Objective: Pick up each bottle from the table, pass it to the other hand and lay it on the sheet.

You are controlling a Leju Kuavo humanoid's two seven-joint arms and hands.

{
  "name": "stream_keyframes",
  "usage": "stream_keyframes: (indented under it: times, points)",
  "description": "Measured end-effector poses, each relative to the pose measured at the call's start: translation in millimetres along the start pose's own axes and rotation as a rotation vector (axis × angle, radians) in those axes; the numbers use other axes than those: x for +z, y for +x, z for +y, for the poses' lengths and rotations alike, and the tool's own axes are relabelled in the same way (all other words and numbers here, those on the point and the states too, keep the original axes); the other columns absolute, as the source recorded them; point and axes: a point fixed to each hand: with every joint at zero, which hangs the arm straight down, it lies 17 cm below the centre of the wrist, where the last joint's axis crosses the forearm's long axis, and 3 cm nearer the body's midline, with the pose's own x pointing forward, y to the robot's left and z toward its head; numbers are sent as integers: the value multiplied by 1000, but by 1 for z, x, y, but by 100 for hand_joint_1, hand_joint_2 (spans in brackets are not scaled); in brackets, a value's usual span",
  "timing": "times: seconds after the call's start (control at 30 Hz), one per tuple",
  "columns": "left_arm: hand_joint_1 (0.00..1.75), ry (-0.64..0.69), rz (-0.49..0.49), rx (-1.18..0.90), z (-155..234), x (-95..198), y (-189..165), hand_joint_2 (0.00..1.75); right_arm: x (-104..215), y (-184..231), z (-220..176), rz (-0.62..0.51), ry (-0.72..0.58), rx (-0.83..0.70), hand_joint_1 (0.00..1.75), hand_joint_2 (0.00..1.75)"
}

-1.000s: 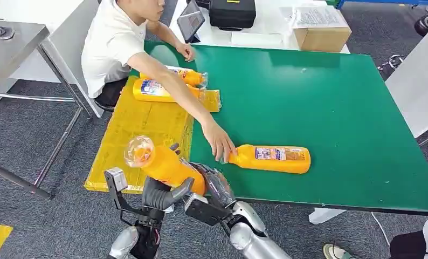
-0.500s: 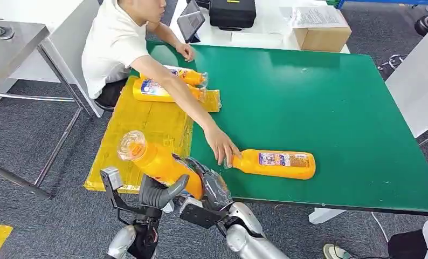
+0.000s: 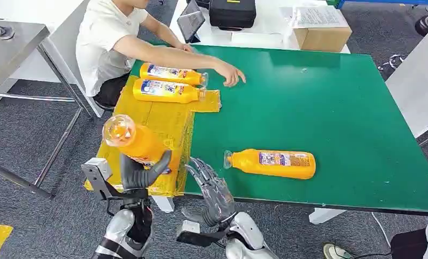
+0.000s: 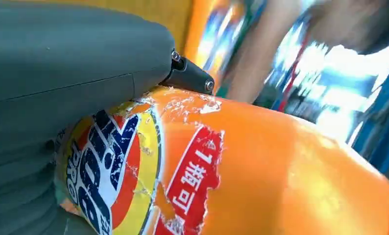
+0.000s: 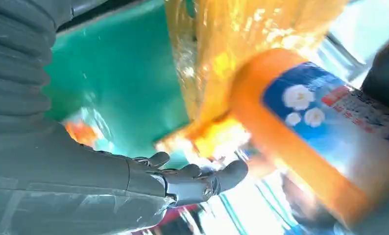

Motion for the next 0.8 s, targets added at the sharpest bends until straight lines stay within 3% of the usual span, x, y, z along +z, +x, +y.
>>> stream_keyframes:
  times: [0.13, 0.27, 0.37, 0.4, 0.57, 0.6, 0.73, 0.8]
  points:
    - [175, 66, -116, -129, 21, -12, 23, 175, 4, -17, -50, 67, -174, 26, 0, 175]
    - [175, 78, -147, -159, 27, -15, 30, 175, 14, -54, -110, 178, -343, 72, 0, 175]
    - [175, 83, -151, -162, 30, -16, 32, 175, 20, -61, -127, 207, -388, 87, 0, 175]
    - [175, 83, -152, -163, 30, -16, 32, 175, 21, -62, -130, 212, -398, 92, 0, 0]
    - [166, 46, -96, -128, 25, -17, 23, 175, 25, -65, -152, 226, -453, 122, 0, 0]
    - [175, 37, -93, -141, 24, -18, 22, 175, 25, -65, -155, 228, -461, 126, 0, 0]
    - [175, -93, -160, -498, 2, -23, 16, 175, 28, -68, -162, 241, -486, 120, 0, 0]
    - [175, -203, -181, -725, -13, -25, -4, 175, 28, -68, -163, 247, -498, 105, 0, 0]
